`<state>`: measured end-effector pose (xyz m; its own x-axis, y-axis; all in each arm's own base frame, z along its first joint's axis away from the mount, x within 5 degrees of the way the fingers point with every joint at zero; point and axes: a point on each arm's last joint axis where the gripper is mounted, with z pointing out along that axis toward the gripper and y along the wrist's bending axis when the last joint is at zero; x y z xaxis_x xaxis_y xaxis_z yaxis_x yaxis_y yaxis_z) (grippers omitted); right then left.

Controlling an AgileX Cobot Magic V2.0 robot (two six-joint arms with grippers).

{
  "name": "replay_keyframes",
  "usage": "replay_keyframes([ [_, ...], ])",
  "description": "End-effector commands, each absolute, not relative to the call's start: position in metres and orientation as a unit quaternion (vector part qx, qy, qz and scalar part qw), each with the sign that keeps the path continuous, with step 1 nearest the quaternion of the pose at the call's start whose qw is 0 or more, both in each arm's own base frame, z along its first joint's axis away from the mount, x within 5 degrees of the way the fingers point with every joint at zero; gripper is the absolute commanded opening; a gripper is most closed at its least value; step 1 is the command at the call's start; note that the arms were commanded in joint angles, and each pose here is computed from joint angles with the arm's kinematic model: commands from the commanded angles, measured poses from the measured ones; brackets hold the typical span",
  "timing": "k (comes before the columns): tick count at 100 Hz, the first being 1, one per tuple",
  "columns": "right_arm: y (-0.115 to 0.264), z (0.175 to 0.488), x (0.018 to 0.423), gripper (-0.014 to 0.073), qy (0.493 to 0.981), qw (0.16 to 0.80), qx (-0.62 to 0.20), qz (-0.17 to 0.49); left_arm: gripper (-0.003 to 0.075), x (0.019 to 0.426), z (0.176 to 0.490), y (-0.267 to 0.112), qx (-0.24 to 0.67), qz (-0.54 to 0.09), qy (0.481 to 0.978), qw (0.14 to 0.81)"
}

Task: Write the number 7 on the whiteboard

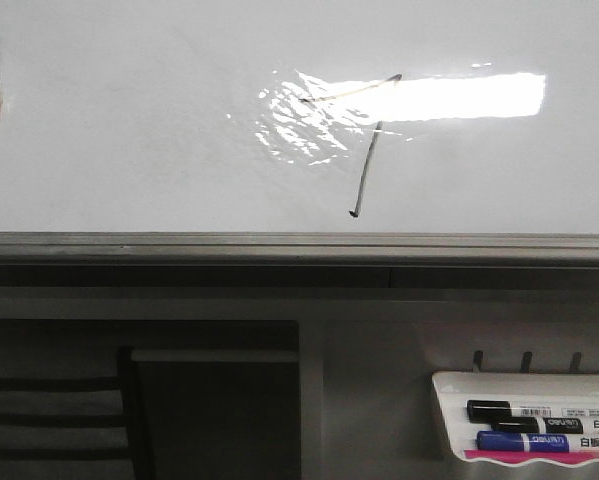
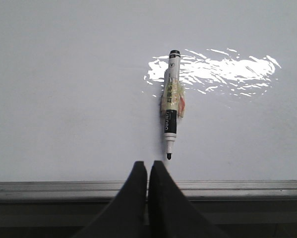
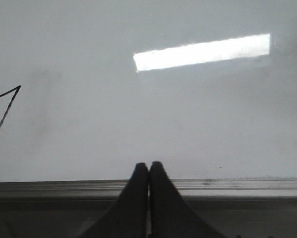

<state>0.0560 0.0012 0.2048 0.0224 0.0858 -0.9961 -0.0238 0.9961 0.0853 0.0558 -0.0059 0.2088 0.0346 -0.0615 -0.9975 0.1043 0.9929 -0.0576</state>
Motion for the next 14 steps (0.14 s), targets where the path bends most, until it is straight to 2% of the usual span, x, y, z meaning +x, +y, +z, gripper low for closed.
replay_keyframes([
  [1, 0.0009, 0.2029, 0.0555, -0.0071, 0.672, 0.739, 0.026, 0.041, -0.002, 0.0548, 0.2058, -0.0052, 0.008, -0.061, 0.667, 0.742],
  [14, 0.0009, 0.2029, 0.0555, -0.0071, 0.672, 0.739, 0.026, 0.041, -0.002, 0.0548, 0.2058, -0.0052, 0.008, -0.061, 0.667, 0.742],
])
